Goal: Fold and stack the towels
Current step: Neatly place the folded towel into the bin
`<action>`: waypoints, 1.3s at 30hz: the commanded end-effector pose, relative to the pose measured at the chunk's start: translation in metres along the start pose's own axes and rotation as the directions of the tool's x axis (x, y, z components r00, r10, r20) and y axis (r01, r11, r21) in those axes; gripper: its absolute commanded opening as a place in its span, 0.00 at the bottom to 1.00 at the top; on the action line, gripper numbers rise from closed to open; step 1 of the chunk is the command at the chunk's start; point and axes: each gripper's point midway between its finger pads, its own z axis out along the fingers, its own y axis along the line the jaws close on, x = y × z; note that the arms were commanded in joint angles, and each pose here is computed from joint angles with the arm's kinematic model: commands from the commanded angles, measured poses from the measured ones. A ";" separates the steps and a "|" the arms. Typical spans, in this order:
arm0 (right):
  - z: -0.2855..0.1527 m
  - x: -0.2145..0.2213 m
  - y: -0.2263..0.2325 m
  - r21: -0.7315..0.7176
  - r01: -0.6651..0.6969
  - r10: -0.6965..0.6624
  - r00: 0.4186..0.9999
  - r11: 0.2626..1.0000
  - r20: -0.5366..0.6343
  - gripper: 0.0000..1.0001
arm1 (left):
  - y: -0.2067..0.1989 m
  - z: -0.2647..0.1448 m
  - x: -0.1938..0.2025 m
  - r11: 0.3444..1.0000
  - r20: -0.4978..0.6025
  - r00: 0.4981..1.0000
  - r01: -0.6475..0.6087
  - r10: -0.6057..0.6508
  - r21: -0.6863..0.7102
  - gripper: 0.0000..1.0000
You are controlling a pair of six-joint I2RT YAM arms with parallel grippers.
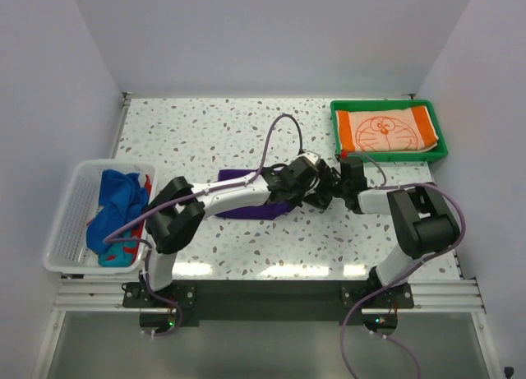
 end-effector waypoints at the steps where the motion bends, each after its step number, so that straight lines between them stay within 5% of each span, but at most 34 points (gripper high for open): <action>1: 0.016 0.008 -0.031 0.120 -0.044 0.046 0.999 0.992 -0.013 0.90 | -0.016 -0.014 -0.034 0.996 0.093 0.994 0.057 -0.064 0.076 0.00; 11: 0.029 0.010 -0.017 0.114 0.042 -0.032 0.996 0.993 -0.089 0.73 | -0.029 0.003 -0.042 0.992 0.097 0.992 0.073 -0.082 0.099 0.00; 16: 0.032 0.003 -0.014 0.132 0.096 -0.083 0.992 0.987 -0.098 0.45 | -0.033 0.007 -0.039 0.989 0.087 0.992 0.083 -0.094 0.122 0.03; 21: 0.030 -0.005 -0.007 0.142 0.174 -0.160 0.981 0.974 -0.107 0.09 | -0.033 0.002 -0.039 0.988 0.087 0.991 0.094 -0.105 0.126 0.43; 23: 0.027 -0.007 -0.012 0.175 0.212 -0.192 0.973 0.961 -0.124 0.02 | -0.031 -0.006 -0.042 0.987 0.099 0.988 0.101 -0.114 0.127 0.55; 27: 0.025 -0.023 -0.003 0.208 0.308 -0.286 0.949 0.928 -0.133 0.00 | -0.012 -0.022 -0.044 0.983 0.112 0.983 0.132 -0.146 0.125 0.98; 32: 0.016 -0.057 -0.002 0.312 0.439 -0.408 0.898 0.842 -0.163 0.00 | 0.039 -0.062 -0.050 0.964 0.149 0.958 0.222 -0.244 0.149 1.00; 39: -0.003 -0.147 0.030 0.486 0.549 -0.552 0.820 0.680 -0.154 0.00 | 0.182 -0.123 -0.036 0.951 0.229 0.932 0.303 -0.282 -0.058 1.00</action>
